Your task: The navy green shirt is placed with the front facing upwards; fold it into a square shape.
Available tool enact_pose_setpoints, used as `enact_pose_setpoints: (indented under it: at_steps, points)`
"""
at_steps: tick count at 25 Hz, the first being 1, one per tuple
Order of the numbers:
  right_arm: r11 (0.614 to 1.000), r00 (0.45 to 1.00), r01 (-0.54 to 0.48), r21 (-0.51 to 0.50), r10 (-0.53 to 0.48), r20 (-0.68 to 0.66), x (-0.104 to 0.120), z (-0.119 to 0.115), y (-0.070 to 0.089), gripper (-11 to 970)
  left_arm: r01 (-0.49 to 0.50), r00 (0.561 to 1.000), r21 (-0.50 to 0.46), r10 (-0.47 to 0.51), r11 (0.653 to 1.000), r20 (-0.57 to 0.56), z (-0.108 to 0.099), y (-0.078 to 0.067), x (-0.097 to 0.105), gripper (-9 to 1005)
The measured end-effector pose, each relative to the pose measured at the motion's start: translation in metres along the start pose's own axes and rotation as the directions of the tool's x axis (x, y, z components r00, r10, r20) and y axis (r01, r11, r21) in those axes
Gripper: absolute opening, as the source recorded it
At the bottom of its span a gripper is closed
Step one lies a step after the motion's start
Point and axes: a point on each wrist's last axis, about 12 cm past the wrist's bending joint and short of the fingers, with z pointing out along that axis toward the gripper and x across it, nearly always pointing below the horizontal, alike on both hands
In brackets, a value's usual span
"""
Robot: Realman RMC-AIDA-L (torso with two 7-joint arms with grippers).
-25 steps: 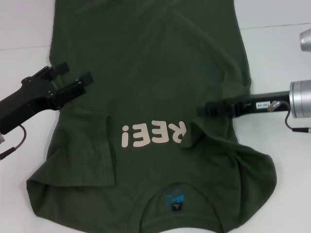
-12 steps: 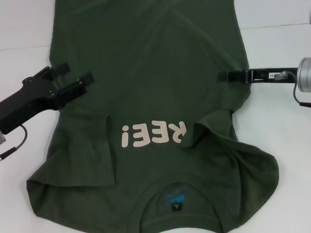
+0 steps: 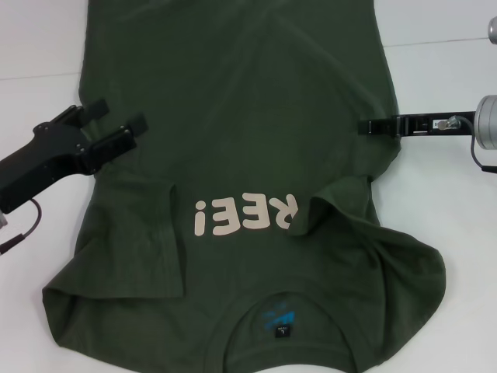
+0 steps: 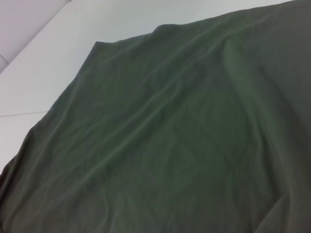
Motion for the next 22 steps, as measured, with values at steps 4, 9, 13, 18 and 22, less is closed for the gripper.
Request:
enact_pose_setpoints:
  at_steps: [4,9,13,18,22]
  points:
    - [1.000,1.000,-0.007,0.011,0.007,0.004,0.000,0.000,-0.001,512,-0.001,1.000,-0.008,0.001,1.000,-0.002,0.000,0.001,0.000,875]
    - [0.999,1.000,-0.003,0.033,0.003,0.000,0.001,0.002,-0.003,508,-0.003,1.000,-0.010,0.003,1.000,-0.004,0.000,0.002,0.000,875]
    - [1.000,1.000,0.008,0.030,-0.008,-0.026,0.004,0.009,0.001,505,-0.008,1.000,-0.010,0.008,1.000,-0.003,0.000,0.002,0.000,876]
    - [0.999,0.998,0.030,0.018,-0.029,-0.056,0.007,0.016,0.007,500,-0.011,1.000,-0.011,0.011,1.000,-0.003,0.000,0.002,0.000,876]
    - [0.999,0.998,0.032,0.011,-0.031,-0.062,0.007,0.016,0.009,497,-0.012,1.000,-0.013,0.012,1.000,-0.004,0.000,0.002,-0.001,876]
